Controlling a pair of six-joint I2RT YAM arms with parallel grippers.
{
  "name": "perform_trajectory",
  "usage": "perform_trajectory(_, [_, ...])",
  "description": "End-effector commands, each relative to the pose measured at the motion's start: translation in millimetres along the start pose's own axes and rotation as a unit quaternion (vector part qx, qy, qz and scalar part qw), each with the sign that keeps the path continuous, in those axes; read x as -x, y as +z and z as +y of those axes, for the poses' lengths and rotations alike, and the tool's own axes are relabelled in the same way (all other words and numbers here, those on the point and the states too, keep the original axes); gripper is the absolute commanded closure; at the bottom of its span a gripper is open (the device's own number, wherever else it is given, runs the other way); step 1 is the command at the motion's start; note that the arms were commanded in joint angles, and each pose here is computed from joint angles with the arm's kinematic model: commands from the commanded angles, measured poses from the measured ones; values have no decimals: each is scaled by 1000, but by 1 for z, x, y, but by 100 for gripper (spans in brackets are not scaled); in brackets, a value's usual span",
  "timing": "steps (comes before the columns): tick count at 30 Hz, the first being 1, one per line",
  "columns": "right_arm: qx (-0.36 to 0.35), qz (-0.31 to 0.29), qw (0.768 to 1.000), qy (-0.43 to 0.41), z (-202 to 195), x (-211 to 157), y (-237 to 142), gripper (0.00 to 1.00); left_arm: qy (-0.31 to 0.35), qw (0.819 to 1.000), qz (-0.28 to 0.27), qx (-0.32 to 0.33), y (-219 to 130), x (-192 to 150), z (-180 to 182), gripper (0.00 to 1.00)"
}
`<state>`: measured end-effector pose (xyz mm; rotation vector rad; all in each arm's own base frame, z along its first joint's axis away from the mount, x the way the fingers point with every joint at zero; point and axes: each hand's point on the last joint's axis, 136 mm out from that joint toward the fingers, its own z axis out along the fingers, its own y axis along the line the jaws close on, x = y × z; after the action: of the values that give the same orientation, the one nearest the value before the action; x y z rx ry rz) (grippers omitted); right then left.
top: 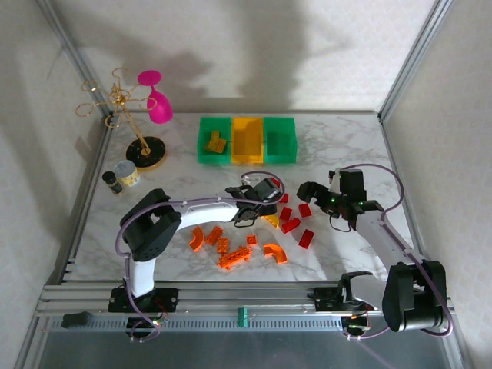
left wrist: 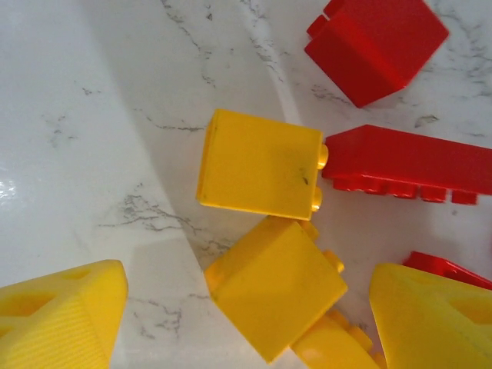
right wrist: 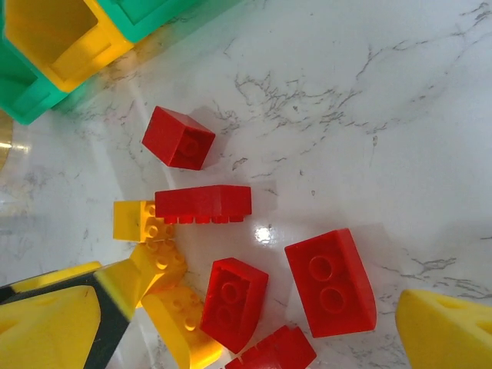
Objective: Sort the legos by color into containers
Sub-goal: Pick up the lego from the center of the table.
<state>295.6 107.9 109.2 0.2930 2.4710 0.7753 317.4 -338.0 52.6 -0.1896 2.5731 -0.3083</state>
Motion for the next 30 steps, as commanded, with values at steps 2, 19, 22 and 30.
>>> perform_trajectory(2, [3,6,1000,-5,-5,-4,3,1,-17,1000,-22,4,6,10,-12,18])
perform_trajectory(19, [11,9,1000,4,-8,-8,6,1,8,999,-19,47,24,-5,8,24])
perform_trajectory(22, [13,10,1000,6,-7,-7,6,1,12,998,-11,54,30,-9,8,26])
perform_trajectory(30, [14,10,1000,6,-7,-8,6,1,8,998,-15,52,31,-10,11,38])
